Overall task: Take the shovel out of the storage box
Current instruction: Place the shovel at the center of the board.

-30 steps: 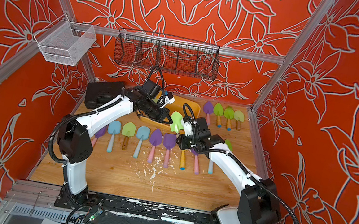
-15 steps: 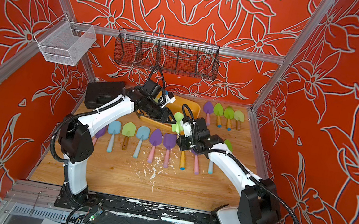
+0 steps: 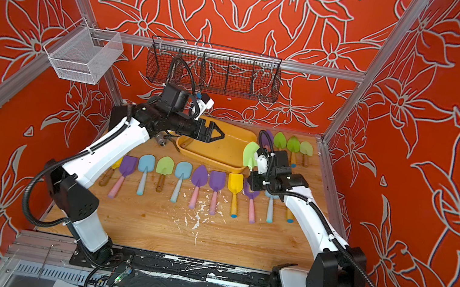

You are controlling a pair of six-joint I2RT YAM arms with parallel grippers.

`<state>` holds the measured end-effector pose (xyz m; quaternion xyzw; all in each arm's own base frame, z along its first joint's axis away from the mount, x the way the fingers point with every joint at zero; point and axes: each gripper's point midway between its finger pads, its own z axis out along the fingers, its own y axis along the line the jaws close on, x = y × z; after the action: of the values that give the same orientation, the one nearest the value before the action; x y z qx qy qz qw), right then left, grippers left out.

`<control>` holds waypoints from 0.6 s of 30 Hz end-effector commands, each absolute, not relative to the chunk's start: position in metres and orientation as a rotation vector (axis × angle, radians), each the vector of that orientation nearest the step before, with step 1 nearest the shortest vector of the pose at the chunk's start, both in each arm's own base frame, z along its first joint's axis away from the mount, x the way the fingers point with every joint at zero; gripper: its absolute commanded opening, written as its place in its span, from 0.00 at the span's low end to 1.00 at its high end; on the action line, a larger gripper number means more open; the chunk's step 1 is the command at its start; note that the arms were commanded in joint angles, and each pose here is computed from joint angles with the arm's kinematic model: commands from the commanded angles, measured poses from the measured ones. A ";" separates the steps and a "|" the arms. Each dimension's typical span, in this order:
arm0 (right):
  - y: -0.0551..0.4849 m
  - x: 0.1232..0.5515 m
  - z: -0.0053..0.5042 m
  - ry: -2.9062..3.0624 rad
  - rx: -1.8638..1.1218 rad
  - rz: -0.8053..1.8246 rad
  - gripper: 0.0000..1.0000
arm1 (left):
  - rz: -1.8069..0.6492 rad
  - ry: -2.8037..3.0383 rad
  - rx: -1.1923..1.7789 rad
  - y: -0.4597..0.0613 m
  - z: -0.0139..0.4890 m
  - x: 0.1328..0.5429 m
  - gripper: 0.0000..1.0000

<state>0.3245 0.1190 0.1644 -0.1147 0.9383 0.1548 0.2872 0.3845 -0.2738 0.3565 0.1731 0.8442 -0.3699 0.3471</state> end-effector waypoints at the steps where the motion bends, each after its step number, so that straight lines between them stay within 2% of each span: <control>1: 0.093 0.322 0.180 2.494 -0.350 0.321 0.00 | -0.909 2.080 0.471 -0.264 0.392 0.378 0.97; 8: 0.028 0.327 0.175 2.551 -0.183 0.225 0.00 | -0.874 2.011 0.524 -0.254 0.410 0.359 0.97; 18: -0.047 0.313 0.134 2.758 -0.152 -0.025 0.00 | -0.886 2.021 0.529 -0.249 0.389 0.344 0.97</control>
<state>0.3224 -0.0292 0.1382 -0.0304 0.9757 0.0229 0.2158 0.3490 -0.2492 0.3817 0.2063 0.8199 -0.3442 0.4082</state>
